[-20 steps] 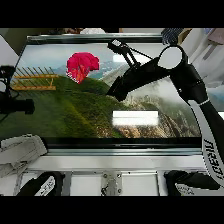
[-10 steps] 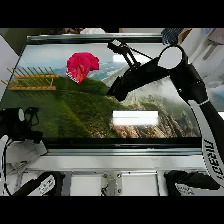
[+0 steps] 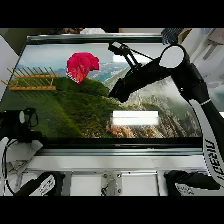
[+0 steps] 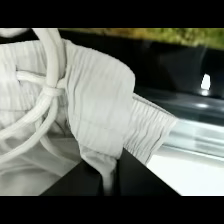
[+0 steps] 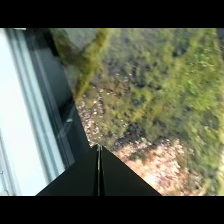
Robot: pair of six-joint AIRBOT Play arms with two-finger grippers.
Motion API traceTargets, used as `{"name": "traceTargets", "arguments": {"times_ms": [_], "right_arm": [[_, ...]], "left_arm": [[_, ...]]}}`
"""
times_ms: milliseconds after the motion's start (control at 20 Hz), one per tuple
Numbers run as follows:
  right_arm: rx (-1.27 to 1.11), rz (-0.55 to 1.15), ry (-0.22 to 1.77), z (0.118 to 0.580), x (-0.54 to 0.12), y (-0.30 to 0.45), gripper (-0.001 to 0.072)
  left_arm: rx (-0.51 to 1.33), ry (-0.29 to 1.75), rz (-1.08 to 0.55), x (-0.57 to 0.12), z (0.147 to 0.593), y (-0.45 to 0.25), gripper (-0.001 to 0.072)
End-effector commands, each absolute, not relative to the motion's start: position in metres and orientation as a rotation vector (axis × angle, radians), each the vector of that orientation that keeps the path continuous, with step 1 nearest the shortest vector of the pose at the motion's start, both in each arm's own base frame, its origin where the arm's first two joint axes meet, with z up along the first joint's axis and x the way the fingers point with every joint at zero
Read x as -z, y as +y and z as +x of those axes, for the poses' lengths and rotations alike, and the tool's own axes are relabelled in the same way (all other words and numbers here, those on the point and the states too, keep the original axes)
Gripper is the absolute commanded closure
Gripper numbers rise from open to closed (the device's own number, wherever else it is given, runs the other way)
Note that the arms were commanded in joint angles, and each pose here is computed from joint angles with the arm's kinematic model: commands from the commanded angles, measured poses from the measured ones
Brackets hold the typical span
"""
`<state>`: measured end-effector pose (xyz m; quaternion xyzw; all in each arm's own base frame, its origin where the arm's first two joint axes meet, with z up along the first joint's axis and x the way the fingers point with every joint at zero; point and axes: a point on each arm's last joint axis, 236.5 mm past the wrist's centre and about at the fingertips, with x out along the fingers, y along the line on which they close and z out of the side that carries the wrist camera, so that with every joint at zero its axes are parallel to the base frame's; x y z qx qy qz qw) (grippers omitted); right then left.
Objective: Fold the clothes and pants, and hang the long-sleeved shirts on hangers.
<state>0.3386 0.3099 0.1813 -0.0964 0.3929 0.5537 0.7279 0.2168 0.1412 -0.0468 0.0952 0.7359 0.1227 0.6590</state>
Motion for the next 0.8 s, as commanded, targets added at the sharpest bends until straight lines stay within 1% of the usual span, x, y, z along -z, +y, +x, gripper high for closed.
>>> {"name": "traceTargets", "arguments": {"times_ms": [0, 100, 200, 300, 400, 550, 650, 750], "right_arm": [[-1.099, -0.222, 0.843, 0.357, -0.196, 0.275, 0.0706], [-0.930, -0.216, 0.809, 0.378, -0.219, 0.233, 0.0706], [-0.745, -0.176, 0.741, 0.397, -0.248, 0.189, 0.0706], [-0.604, -0.112, 0.654, 0.406, -0.280, 0.153, 0.0706], [-0.517, -0.043, 0.573, 0.409, -0.309, 0.129, 0.0706], [-0.450, 0.003, 0.495, 0.407, -0.335, 0.108, 0.0706], [-0.438, 0.003, 0.481, 0.404, -0.341, 0.103, 0.0706], [-0.435, 0.001, 0.480, 0.403, -0.341, 0.102, 0.0706]], "left_arm": [[-0.257, 1.353, 0.105, -0.040, 0.277, 0.115, 0.0692], [-0.138, 1.052, 0.096, -0.133, 0.321, 0.068, 0.0692], [0.037, 0.786, 0.105, -0.224, 0.341, 0.003, 0.0692], [0.236, 0.533, 0.134, -0.311, 0.339, -0.069, 0.0692], [0.412, 0.330, 0.126, -0.377, 0.325, -0.133, 0.0692], [0.631, 0.163, 0.113, -0.430, 0.305, -0.214, 0.0692], [0.733, 0.133, 0.112, -0.438, 0.302, -0.262, 0.0692], [0.784, 0.136, 0.120, -0.435, 0.311, -0.298, 0.0692]]}}
